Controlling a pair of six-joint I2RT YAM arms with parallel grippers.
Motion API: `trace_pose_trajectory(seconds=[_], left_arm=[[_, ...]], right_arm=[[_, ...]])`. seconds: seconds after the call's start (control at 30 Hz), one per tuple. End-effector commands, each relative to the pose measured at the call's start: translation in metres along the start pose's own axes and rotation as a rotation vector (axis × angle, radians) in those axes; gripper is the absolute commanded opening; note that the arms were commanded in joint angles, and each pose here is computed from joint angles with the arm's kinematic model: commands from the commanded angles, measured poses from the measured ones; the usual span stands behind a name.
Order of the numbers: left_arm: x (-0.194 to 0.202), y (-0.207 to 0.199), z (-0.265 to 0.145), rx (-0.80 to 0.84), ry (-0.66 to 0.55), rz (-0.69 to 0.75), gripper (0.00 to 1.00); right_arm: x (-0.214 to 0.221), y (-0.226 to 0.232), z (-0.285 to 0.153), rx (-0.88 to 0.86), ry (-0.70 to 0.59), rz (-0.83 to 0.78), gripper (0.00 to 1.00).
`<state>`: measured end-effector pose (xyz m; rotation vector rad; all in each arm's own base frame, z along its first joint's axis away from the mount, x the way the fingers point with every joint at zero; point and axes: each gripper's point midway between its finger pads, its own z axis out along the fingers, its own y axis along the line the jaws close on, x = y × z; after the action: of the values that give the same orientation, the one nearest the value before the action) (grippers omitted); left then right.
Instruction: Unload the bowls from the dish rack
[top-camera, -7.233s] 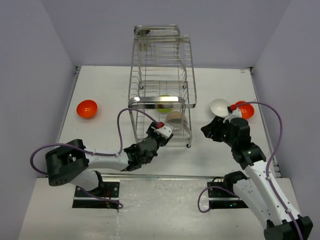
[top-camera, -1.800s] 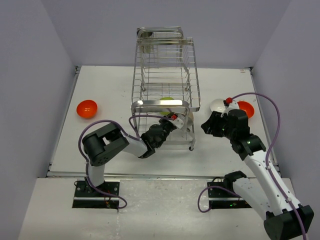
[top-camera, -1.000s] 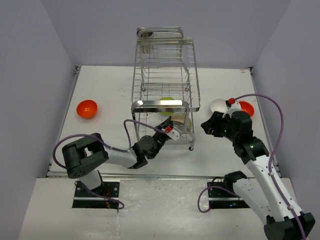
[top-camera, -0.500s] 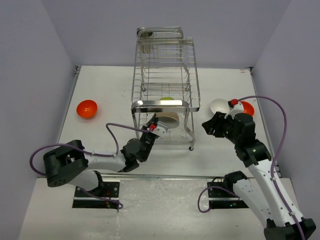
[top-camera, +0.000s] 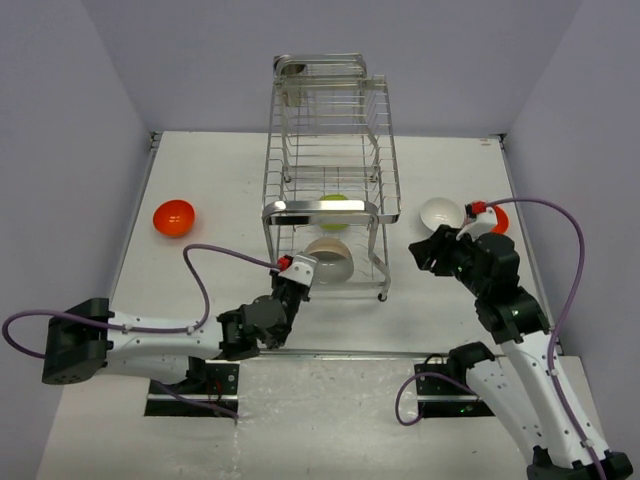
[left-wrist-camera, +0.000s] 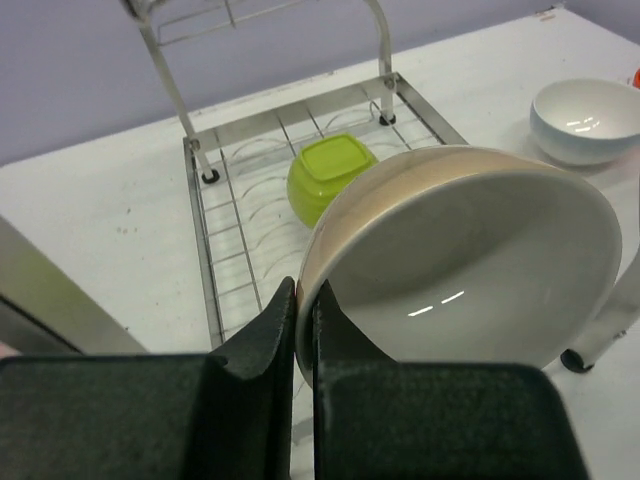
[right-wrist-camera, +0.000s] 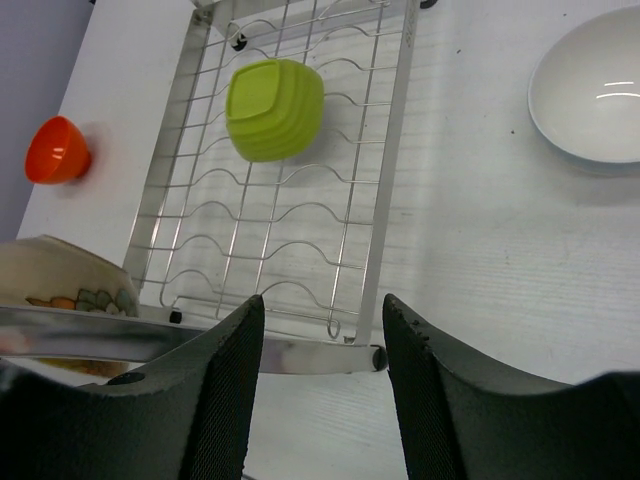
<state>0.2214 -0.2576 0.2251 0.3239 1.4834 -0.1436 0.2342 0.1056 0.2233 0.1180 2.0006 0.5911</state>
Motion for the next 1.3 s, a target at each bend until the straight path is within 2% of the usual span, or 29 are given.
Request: trace_pose_trajectory(seconds=[0.0,0.03,0.1,0.13,0.17,0.2,0.23,0.27,0.3,0.33,0.37,0.4,0.43,0.47,0.63,0.83,1.0,1.13,1.27], left_arm=[[-0.016,0.006,-0.016,-0.046,0.053,-0.204,0.0],[-0.001,0.007,-0.023,-0.054,0.11,-0.21,0.0],[-0.006,-0.003,-0.039,-0.033,0.153,-0.249,0.0],[0.014,0.004,-0.051,-0.06,0.218,-0.2,0.0],[0.016,-0.004,-0.064,-0.028,0.246,-0.198,0.0],[0.006,-0.009,-0.068,-0.03,0.277,-0.246,0.0],[0.018,-0.002,-0.08,-0.049,0.331,-0.252,0.0],[0.005,-0.012,-0.089,-0.015,0.35,-0.294,0.0],[0.01,-0.02,-0.095,-0.03,0.385,-0.351,0.0],[0.021,-0.014,-0.106,-0.03,0.446,-0.28,0.0],[0.021,-0.018,-0.116,-0.017,0.474,-0.269,0.0],[0.015,-0.028,-0.122,-0.06,0.499,-0.373,0.0],[0.019,-0.019,-0.133,-0.053,0.547,-0.278,0.0],[0.016,-0.025,-0.139,-0.027,0.572,-0.286,0.0],[0.025,-0.024,-0.161,-0.016,0.699,-0.43,0.0],[0.038,0.013,-0.143,-0.12,0.67,-0.48,0.0],[0.024,0.046,-0.128,-0.169,0.656,-0.529,0.0],[0.004,0.079,-0.112,-0.245,0.63,-0.593,0.0],[-0.013,0.101,-0.104,-0.275,0.622,-0.578,0.0]], right_arm=[[-0.013,0.004,-0.003,-0.008,-0.049,-0.013,0.52],[-0.014,0.004,-0.003,-0.009,-0.05,-0.011,0.52],[-0.012,0.004,-0.001,-0.009,-0.044,-0.011,0.52],[-0.011,0.003,0.0,-0.007,-0.039,-0.01,0.52],[-0.011,0.004,0.0,-0.007,-0.04,-0.01,0.52],[-0.012,0.004,-0.001,-0.008,-0.042,-0.012,0.52],[-0.012,0.005,-0.001,-0.014,-0.044,-0.013,0.52],[-0.011,0.004,-0.001,-0.013,-0.042,-0.013,0.52],[-0.012,0.005,-0.001,-0.014,-0.044,-0.013,0.52],[-0.013,0.005,-0.002,-0.013,-0.049,-0.015,0.52],[-0.015,0.006,-0.004,-0.014,-0.054,-0.014,0.52],[-0.016,0.006,-0.006,-0.015,-0.06,-0.016,0.52],[-0.015,0.007,-0.008,-0.019,-0.05,-0.017,0.52],[-0.017,0.009,-0.011,-0.025,-0.057,-0.021,0.52],[-0.01,0.013,-0.012,-0.055,-0.037,-0.011,0.52],[0.013,0.013,0.005,-0.091,0.043,0.022,0.52],[0.021,0.013,0.022,-0.06,0.159,0.059,0.51],[-0.001,0.021,0.019,-0.029,0.155,0.097,0.51],[-0.02,0.028,0.013,0.014,0.178,0.124,0.51]])
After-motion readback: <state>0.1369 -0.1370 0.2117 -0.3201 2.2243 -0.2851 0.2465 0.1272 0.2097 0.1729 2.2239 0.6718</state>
